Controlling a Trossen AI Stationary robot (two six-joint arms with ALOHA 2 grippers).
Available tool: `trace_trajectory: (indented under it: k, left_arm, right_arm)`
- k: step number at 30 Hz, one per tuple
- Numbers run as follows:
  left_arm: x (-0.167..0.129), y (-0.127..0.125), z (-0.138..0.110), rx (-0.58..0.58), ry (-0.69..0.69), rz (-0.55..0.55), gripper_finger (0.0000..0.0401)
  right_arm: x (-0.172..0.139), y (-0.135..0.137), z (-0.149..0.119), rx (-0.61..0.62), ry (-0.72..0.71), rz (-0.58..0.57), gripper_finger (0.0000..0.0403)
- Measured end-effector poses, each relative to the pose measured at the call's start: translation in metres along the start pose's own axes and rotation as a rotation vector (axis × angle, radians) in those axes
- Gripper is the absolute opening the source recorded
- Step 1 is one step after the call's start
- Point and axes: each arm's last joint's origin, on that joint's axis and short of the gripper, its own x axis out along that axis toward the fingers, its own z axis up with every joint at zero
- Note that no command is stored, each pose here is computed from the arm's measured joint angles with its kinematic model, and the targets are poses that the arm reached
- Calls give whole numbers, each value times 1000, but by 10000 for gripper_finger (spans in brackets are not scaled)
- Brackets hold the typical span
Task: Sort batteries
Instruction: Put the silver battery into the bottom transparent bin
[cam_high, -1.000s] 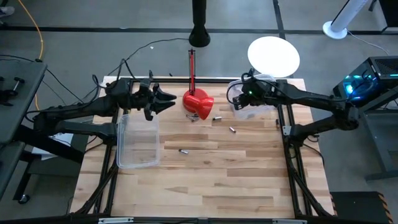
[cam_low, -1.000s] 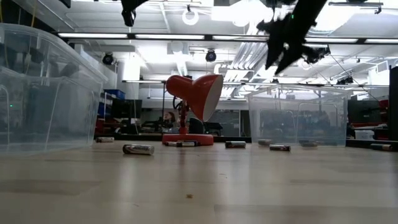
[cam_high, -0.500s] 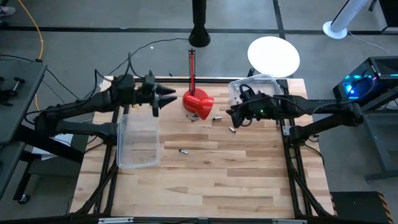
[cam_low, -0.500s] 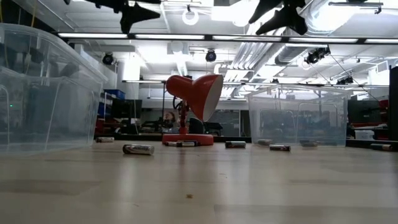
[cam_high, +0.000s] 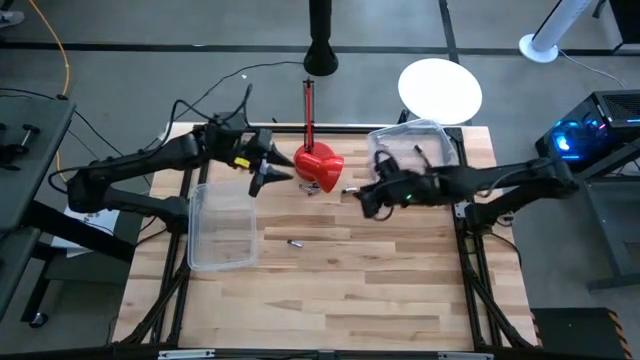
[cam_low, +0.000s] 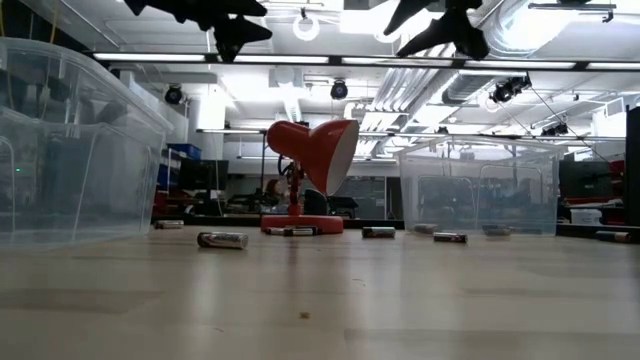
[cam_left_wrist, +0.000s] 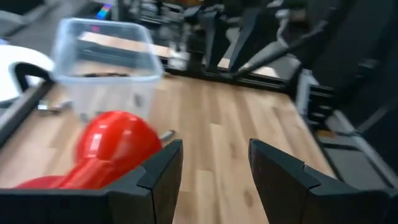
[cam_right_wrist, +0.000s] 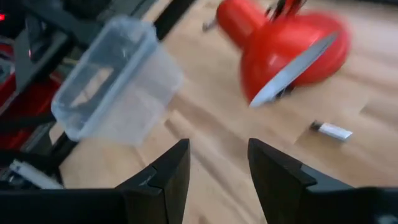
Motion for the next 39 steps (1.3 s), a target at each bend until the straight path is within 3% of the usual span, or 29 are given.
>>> trace_trajectory:
  k: [9, 13, 18, 22, 27, 39]
  left_arm:
    - [-4, -6, 1, 11, -7, -130, 177]
    - [-3, -6, 2, -23, -11, -133, 177]
    - [0, -13, 10, -58, -86, -110, 177]
    - [3, -22, 19, -104, -175, -53, 177]
    - [8, -32, 21, -191, -214, 37, 177]
    - [13, -48, 20, -225, -247, 140, 177]
  right_arm:
    - [37, 15, -49, 8, 308, 4, 156]
    - [45, 5, -71, -75, 449, -147, 156]
    - [57, -18, -69, -159, 468, -301, 156]
    - [72, -56, -61, -97, 497, -410, 156]
    - [90, -99, -63, -26, 580, -375, 156]
    - [103, -115, -65, -117, 513, -471, 144]
